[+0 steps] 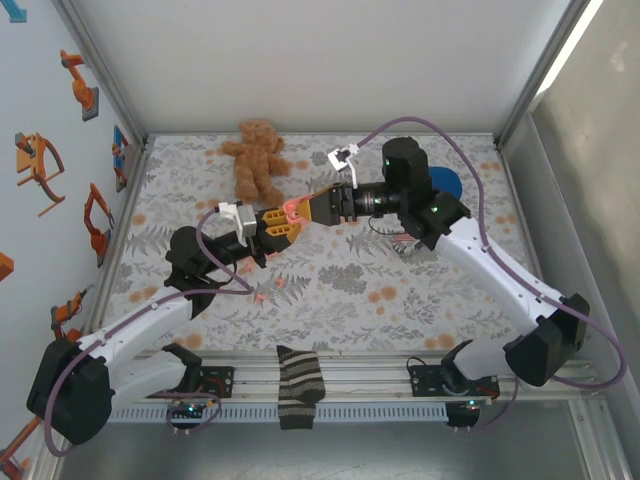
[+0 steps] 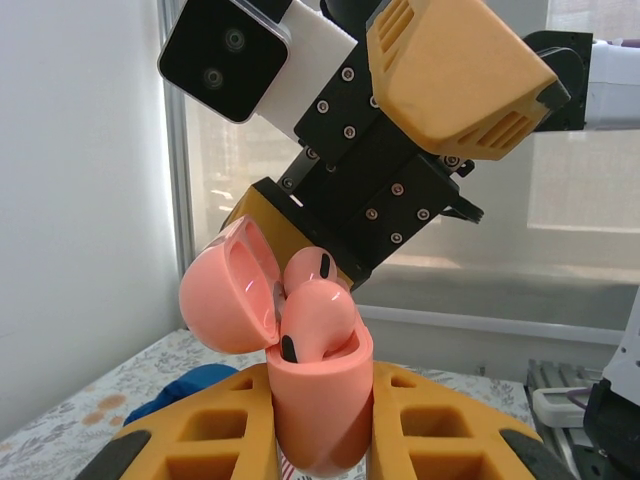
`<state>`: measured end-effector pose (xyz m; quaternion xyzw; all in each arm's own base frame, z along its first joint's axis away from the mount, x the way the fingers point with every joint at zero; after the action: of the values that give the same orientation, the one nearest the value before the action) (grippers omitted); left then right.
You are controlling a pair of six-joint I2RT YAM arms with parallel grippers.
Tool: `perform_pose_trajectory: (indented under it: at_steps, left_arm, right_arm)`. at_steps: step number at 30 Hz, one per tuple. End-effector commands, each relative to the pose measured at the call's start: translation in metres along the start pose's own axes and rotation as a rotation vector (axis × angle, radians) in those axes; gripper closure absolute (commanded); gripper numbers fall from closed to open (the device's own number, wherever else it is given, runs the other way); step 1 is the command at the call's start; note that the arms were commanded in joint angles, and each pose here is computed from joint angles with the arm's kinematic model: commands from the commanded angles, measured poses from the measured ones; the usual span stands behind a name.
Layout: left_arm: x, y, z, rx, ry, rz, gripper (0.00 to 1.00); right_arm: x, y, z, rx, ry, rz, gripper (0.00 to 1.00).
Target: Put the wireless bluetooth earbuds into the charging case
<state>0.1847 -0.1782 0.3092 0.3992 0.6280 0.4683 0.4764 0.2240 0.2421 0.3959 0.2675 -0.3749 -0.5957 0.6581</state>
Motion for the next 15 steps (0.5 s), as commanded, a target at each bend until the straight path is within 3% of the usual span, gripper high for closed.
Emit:
perform_pose_trajectory:
  at_steps: [1,15]
  left_arm:
    - [-0.0018,0.0078,0.0006,0.004,-0.009,-0.009,1.00]
    - [-0.0020,0.0062,0.0014,0.012,-0.007,-0.005,1.00]
  right_arm:
    - [0.0097,0.0119,0.0251,0.094,0.065,-0.044,0.27]
    - [0.0166,0.0100,0.0312,0.143,0.034,-0.059,0.28]
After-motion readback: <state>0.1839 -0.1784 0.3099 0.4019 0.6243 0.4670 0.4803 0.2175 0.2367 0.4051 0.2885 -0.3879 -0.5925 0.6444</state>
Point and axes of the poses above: each hand's point on the last joint's axis, 136 mm out from that joint toward the fingers, its own x axis back along the fingers, its own z axis along the line the jaws close on, y = z × x, the point moved 10 cm from there along x, back along the fingers, and after that the axes turned 8 degrees about x, right-handed, at the moved point
